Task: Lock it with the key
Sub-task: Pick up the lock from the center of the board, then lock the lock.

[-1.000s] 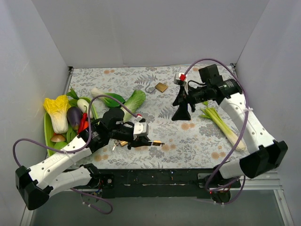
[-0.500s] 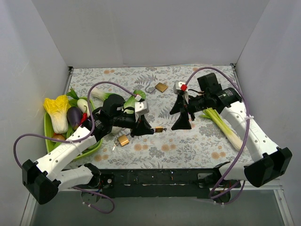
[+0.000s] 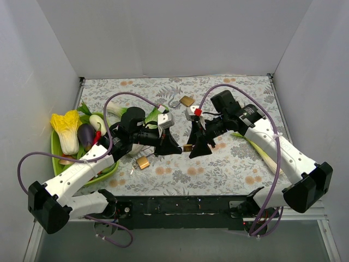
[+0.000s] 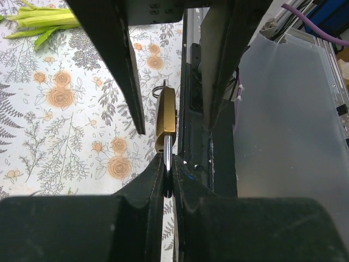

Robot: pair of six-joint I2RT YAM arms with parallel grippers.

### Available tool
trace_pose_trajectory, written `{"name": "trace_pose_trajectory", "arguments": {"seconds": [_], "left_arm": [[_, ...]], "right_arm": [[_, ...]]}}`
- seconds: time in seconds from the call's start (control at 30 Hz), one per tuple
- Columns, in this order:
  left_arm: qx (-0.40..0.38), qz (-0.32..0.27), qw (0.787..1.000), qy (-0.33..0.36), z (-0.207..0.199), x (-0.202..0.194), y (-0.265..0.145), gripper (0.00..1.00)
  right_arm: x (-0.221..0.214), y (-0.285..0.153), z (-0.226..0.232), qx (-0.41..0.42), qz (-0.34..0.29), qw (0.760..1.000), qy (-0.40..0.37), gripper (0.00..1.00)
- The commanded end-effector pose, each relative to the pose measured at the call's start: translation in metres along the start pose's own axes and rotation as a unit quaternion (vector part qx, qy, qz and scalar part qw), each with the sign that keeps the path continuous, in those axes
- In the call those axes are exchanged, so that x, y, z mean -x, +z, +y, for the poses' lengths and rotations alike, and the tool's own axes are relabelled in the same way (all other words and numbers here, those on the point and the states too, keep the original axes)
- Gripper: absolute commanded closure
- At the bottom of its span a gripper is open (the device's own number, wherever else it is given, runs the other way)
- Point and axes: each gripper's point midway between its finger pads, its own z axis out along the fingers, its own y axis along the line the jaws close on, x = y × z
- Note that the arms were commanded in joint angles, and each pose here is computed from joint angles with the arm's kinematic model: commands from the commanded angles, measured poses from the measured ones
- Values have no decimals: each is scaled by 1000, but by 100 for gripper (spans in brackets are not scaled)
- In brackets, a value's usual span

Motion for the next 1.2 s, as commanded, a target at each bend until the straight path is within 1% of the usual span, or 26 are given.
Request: {"name": "trace_pose_trajectory", "arguments": {"seconds": [0.0, 0.03, 0.07, 0.13, 0.17, 0.2, 0.3, 0.33, 0.4, 0.47, 0.6, 0.87, 0.97, 1.0, 1.1, 1.17], "left_arm": [[-8, -33, 999, 26, -7, 29, -4, 100], [-9, -33, 999, 25, -7, 29, -3, 100], [-9, -33, 999, 17, -8, 28, -3, 100], [-7, -38, 999, 14, -6, 28, -3, 100], [-6, -39, 999, 13, -7, 28, -4, 100], [-4, -38, 999, 7, -6, 27, -4, 96], [7, -36, 999, -9, 2, 24, -13, 71], [8, -34, 999, -8, 2, 23, -16, 66], [11, -22, 1000, -16, 6, 16, -22, 66], [14, -16, 1000, 0, 6, 13, -25, 68], [18, -11, 1000, 3, 6, 8, -27, 68], [4, -17, 1000, -2, 6, 13, -22, 71], [3, -19, 1000, -2, 8, 14, -20, 77], [2, -24, 1000, 1, 8, 17, -20, 83], [-5, -28, 1000, 4, 5, 19, -16, 90], [-10, -29, 1000, 2, 2, 19, -13, 98]], "right_arm": [[5, 4, -2, -3, -3, 1000, -9, 47], [4, 4, -3, -8, -1, 1000, -5, 53], [4, 4, -5, -12, -1, 1000, -6, 64], [4, 4, -7, -21, 2, 1000, -1, 80], [5, 4, -7, -23, -1, 1000, -2, 98], [6, 4, -9, -25, -2, 1000, -3, 99], [9, 1, -6, -26, -6, 1000, -6, 99], [10, 0, -5, -26, -8, 1000, -8, 99], [11, -1, -4, -25, -11, 1000, -4, 99], [13, -2, -2, -21, -16, 1000, -3, 99], [16, -2, -1, -17, -20, 1000, 0, 99], [20, -2, -2, -18, -27, 999, -1, 99], [21, -2, -2, -17, -27, 999, 0, 99], [21, -2, -2, -18, -28, 999, -2, 99], [21, -2, -4, -20, -28, 999, 0, 99], [22, -2, -3, -20, -29, 999, -2, 99]]}}
